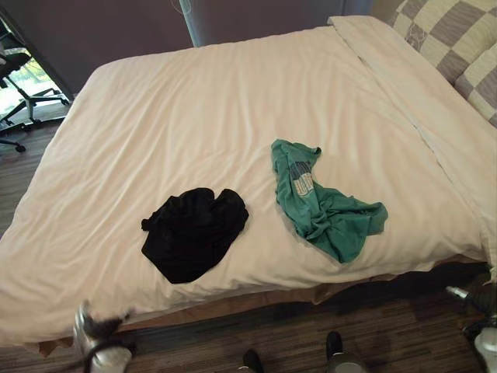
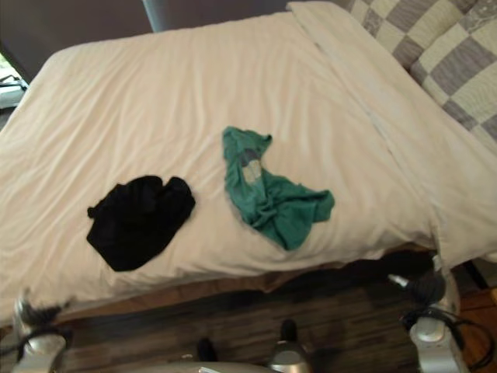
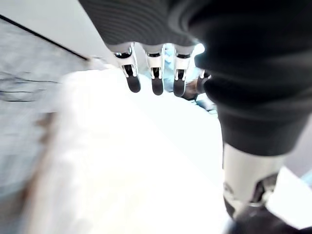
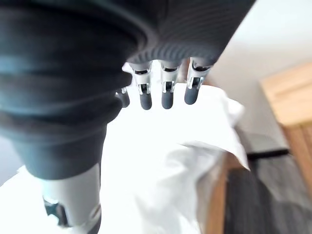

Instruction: Tidy up the quilt and then pick up the clothes from the bed and put them into the laundry hamper.

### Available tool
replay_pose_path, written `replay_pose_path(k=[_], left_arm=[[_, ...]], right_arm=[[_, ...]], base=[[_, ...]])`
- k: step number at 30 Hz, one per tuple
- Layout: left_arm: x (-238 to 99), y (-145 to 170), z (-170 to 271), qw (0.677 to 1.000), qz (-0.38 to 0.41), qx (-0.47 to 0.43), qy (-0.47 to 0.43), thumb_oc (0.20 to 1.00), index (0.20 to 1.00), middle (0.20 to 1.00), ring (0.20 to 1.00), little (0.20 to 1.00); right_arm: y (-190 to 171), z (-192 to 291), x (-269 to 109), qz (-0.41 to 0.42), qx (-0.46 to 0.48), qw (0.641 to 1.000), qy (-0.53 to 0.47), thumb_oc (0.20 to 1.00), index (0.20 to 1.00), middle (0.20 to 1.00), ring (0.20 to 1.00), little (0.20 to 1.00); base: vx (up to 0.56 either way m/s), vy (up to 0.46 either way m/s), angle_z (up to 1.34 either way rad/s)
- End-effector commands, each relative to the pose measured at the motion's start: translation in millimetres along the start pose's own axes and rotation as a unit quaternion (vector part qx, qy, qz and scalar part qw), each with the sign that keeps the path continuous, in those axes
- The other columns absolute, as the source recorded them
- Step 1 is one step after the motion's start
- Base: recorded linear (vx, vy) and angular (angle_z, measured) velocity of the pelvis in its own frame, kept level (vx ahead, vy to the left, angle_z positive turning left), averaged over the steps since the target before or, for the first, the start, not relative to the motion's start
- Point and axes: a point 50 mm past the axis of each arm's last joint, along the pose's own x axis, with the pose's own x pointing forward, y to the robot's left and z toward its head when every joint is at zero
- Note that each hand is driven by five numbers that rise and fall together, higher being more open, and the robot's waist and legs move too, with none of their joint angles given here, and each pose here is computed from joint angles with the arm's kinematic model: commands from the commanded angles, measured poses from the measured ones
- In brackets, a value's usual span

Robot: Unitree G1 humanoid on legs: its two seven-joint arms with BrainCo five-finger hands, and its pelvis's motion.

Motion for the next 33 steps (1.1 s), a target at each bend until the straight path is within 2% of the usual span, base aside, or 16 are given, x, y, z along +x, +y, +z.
replay_pose_path(k=[1, 2, 3, 6, 11, 12, 13, 15, 16, 21, 22, 23, 27, 29, 33], left_arm=[[34.8, 43.6, 96.2, 0.976, 0.086, -0.053, -0.192, 1.0, 1.0, 1.0, 1.0, 1.0], [34.9, 43.8, 96.5, 0.976, 0.086, -0.053, -0.193, 1.0, 1.0, 1.0, 1.0, 1.0], [34.7, 41.6, 129.0, 0.964, 0.071, -0.035, -0.255, 1.0, 1.0, 1.0, 1.0, 1.0], [36.4, 33.3, 143.9, 0.96, 0.053, -0.012, -0.275, 1.0, 1.0, 1.0, 1.0, 1.0], [45.4, -13.4, 175.9, 0.959, -0.02, 0.037, -0.282, 1.0, 1.0, 1.0, 1.0, 1.0], [52.0, -32.6, 179.2, 0.96, -0.044, 0.088, -0.262, 1.0, 1.0, 1.0, 1.0, 1.0], [52.3, -32.9, 180.5, 0.96, -0.044, 0.088, -0.263, 1.0, 1.0, 1.0, 1.0, 1.0], [57.8, -69.5, 152.8, 0.96, -0.1, 0.186, -0.186, 1.0, 1.0, 1.0, 1.0, 1.0], [58.0, -69.9, 154.0, 0.959, -0.1, 0.186, -0.187, 1.0, 1.0, 1.0, 1.0, 1.0], [41.2, -112.0, 111.4, 0.937, -0.188, 0.273, -0.109, 1.0, 1.0, 1.0, 1.0, 1.0], [37.3, -116.9, 104.2, 0.932, -0.204, 0.283, -0.102, 0.291, 0.291, 0.291, 0.291, 0.291], [33.7, -120.5, 98.2, 0.929, -0.215, 0.287, -0.095, 0.2, 0.2, 0.2, 0.2, 0.2], [10.5, -136.1, 66.8, 0.926, -0.262, 0.263, -0.069, 0.2, 0.2, 0.2, 0.2, 0.2], [5.9, -138.6, 63.4, 0.927, -0.268, 0.253, -0.07, 0.2, 0.2, 0.2, 0.2, 0.2], [-14.3, -142.4, 55.7, 0.939, -0.288, 0.166, -0.088, 0.2, 0.2, 0.2, 0.2, 0.2]], right_arm=[[-16.9, 55.1, 29.5, -0.049, -0.034, 0.991, -0.12, 1.0, 1.0, 1.0, 1.0, 1.0], [-17.0, 55.6, 29.8, -0.049, -0.033, 0.991, -0.12, 1.0, 1.0, 1.0, 1.0, 1.0], [-24.6, 73.6, 37.8, -0.062, -0.045, 0.985, -0.154, 1.0, 1.0, 1.0, 1.0, 1.0], [-28.4, 96.0, 42.9, -0.074, -0.041, 0.978, -0.191, 1.0, 1.0, 1.0, 1.0, 1.0], [-21.3, 161.2, 48.9, -0.077, -0.008, 0.956, -0.282, 1.0, 1.0, 1.0, 1.0, 1.0], [-13.1, 180.0, 44.6, -0.063, -0.001, 0.948, -0.312, 1.0, 1.0, 1.0, 1.0, 1.0], [-13.6, 180.1, 44.9, -0.064, 0.0, 0.948, -0.312, 1.0, 1.0, 1.0, 1.0, 1.0], [-2.7, 198.3, 36.2, -0.045, 0.014, 0.937, -0.345, 1.0, 1.0, 1.0, 1.0, 1.0], [-3.3, 198.3, 36.5, -0.046, 0.014, 0.937, -0.345, 1.0, 1.0, 1.0, 1.0, 1.0], [7.6, 208.8, 25.8, -0.015, 0.022, 0.928, -0.371, 1.0, 1.0, 1.0, 1.0, 1.0], [7.1, 211.7, 24.3, -0.01, 0.022, 0.925, -0.38, 1.0, 1.0, 1.0, 1.0, 1.0], [6.7, 214.5, 23.1, -0.008, 0.02, 0.922, -0.387, 1.0, 1.0, 1.0, 1.0, 1.0], [-0.7, 238.5, 23.3, 0.004, 0.016, 0.903, -0.43, 1.0, 1.0, 1.0, 1.0, 1.0], [1.5, 243.1, 24.6, 0.015, 0.026, 0.902, -0.431, 1.0, 1.0, 1.0, 1.0, 1.0], [24.3, 250.9, 38.8, 0.078, 0.066, 0.915, -0.391, 1.0, 1.0, 1.0, 1.0, 1.0]], base=[[-0.02, -0.026, 0.03], [0.0, 0.0, 0.0], [-0.03, -0.013, 0.01], [-0.04, -0.005, 0.01], [-0.11, 0.004, -0.02], [-0.09, 0.003, -0.1], [-0.07, 0.006, -0.13], [-0.05, 0.023, -0.22], [-0.02, 0.031, -0.23], [-0.01, 0.006, -0.18], [0.0, -0.007, -0.17], [0.01, -0.023, -0.11], [0.0, -0.032, -0.02], [-0.01, -0.038, 0.0], [-0.01, -0.066, 0.16]])
